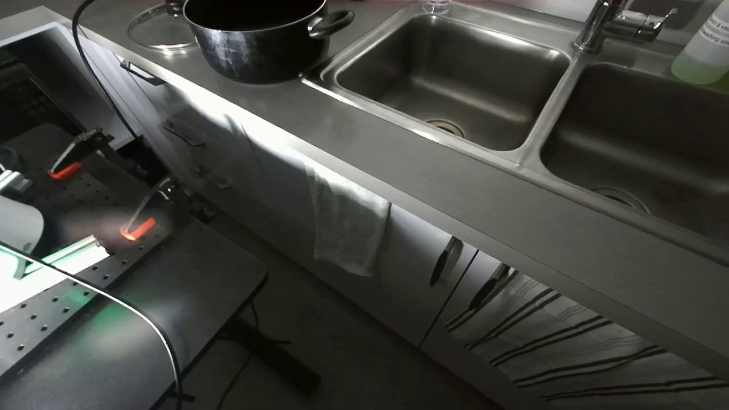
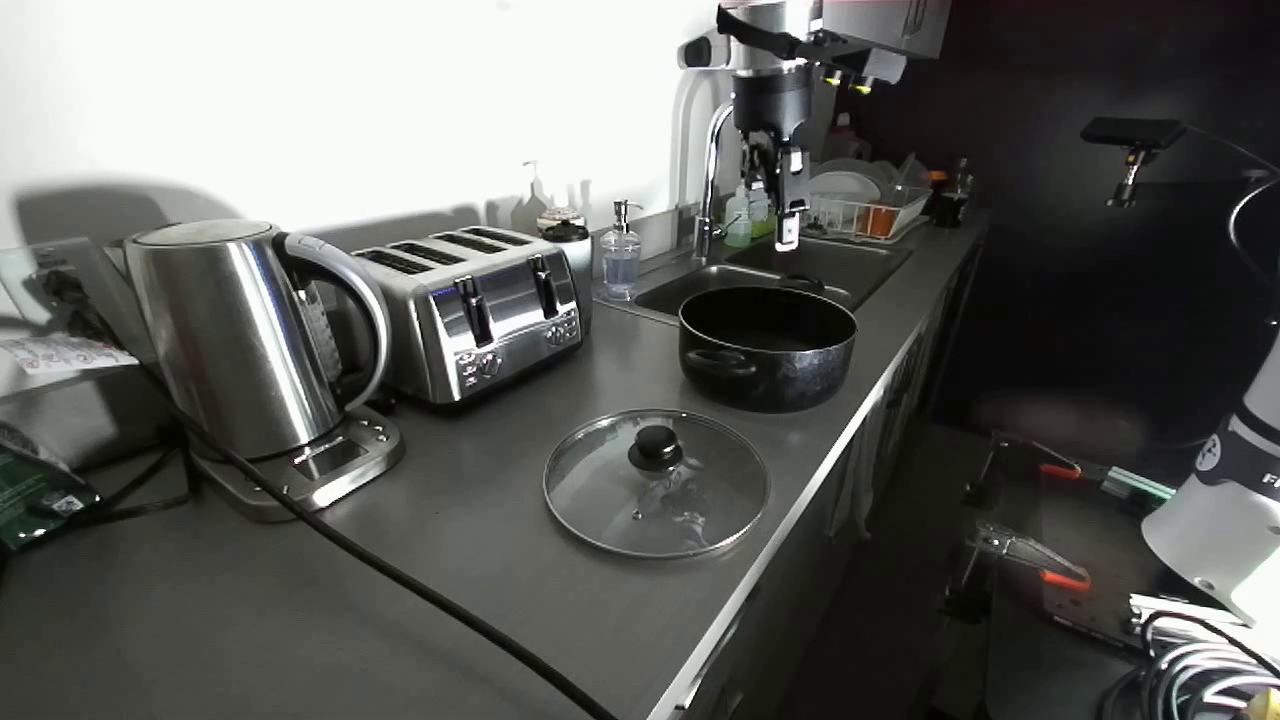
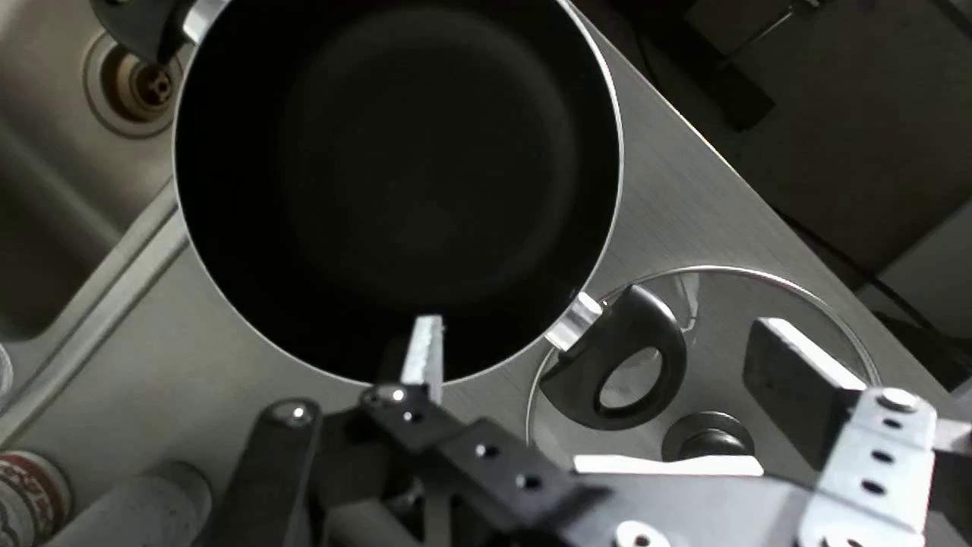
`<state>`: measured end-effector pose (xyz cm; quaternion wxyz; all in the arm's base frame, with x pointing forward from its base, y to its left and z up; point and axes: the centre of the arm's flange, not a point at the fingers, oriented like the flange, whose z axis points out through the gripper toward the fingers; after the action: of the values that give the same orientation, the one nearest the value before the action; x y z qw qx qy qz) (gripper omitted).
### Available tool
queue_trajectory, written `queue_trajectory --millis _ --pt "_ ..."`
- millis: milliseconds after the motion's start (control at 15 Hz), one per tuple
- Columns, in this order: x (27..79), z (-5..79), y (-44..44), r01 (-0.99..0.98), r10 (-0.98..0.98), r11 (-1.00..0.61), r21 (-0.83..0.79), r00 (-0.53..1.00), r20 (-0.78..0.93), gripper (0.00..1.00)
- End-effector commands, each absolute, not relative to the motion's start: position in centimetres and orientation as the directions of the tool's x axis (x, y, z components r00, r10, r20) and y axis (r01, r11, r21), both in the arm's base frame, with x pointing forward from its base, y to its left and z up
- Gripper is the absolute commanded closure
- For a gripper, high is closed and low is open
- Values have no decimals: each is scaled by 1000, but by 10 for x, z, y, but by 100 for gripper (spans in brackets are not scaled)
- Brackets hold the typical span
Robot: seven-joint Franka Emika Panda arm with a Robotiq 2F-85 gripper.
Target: Put the glass lid on the black pot.
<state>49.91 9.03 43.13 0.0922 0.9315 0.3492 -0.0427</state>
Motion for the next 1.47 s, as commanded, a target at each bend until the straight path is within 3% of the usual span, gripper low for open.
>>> queue_trajectory --millis 0,867,1400 --pt "521 420 114 765 749 -626 151 644 -155 0" --pt "529 331 196 938 919 -346 4 340 -201 0" --pt "539 278 230 966 946 -253 -43 238 -221 0"
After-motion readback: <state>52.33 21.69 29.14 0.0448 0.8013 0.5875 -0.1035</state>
